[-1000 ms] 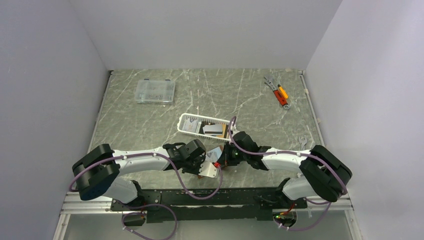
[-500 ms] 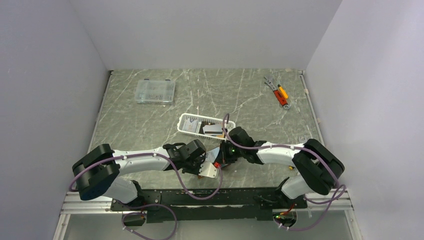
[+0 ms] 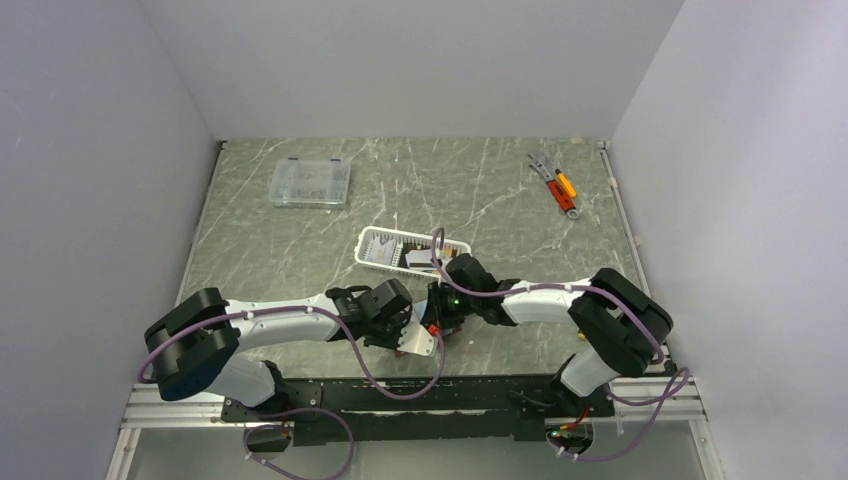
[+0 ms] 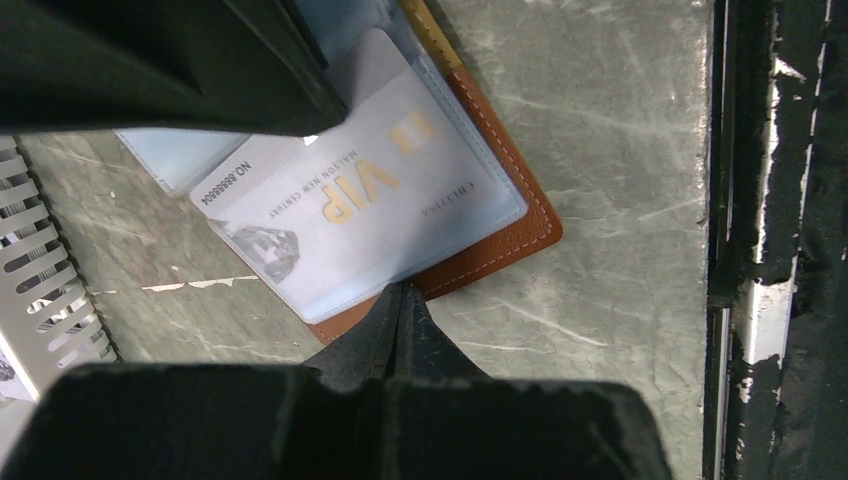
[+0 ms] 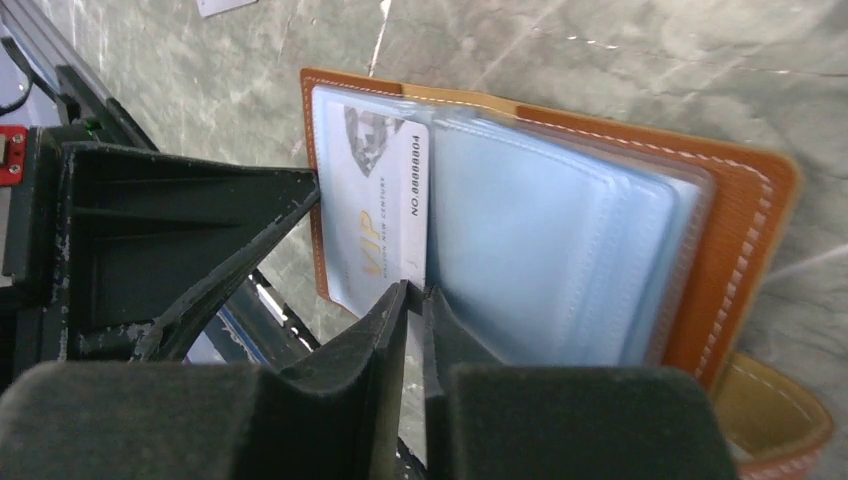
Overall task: Put the credit cards into the card holder
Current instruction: Insert the credit card into the card holder.
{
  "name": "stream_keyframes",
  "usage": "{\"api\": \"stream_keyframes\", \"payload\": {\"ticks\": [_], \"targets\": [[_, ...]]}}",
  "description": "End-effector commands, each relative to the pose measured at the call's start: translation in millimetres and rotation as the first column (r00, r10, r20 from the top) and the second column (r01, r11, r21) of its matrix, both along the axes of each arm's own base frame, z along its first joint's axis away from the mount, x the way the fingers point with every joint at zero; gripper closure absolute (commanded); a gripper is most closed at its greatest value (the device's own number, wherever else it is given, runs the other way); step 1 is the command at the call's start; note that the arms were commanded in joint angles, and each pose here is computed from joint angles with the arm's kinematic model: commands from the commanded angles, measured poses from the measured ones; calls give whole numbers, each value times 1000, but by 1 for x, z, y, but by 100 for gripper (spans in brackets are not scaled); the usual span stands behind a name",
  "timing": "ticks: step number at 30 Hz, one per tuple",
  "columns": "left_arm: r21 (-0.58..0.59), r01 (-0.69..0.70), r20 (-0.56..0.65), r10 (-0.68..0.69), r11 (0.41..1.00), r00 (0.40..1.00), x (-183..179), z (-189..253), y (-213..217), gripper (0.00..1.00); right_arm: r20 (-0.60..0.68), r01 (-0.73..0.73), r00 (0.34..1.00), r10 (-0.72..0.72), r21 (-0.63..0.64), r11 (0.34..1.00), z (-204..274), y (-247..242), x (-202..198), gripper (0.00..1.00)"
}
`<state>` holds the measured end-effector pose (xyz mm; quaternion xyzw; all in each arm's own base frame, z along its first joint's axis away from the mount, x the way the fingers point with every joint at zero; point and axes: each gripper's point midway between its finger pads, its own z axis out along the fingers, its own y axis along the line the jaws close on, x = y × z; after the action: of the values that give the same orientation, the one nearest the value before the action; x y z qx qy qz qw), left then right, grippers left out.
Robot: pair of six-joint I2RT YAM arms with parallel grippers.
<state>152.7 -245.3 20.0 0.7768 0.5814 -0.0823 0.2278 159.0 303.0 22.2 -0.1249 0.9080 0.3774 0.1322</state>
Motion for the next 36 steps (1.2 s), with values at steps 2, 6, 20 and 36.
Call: {"api": "stream_keyframes", "payload": {"ticks": [2,6,20,36], "targets": [[-7,8,27,-7,1000,1000,2,2,0,100,5,8,1000,-8,-35,999,0,3,-1,77],[-14,6,41,-5,1000,999,6,4,4,100,54,65,997,-61,-62,996,12,-9,14,68],[-26,1,46,0,1000,999,10,7,5,100,88,135,988,-127,-98,986,18,3,29,98],[-42,2,52,0,999,999,11,8,3,100,61,149,988,-145,-63,987,13,20,10,100]]}}
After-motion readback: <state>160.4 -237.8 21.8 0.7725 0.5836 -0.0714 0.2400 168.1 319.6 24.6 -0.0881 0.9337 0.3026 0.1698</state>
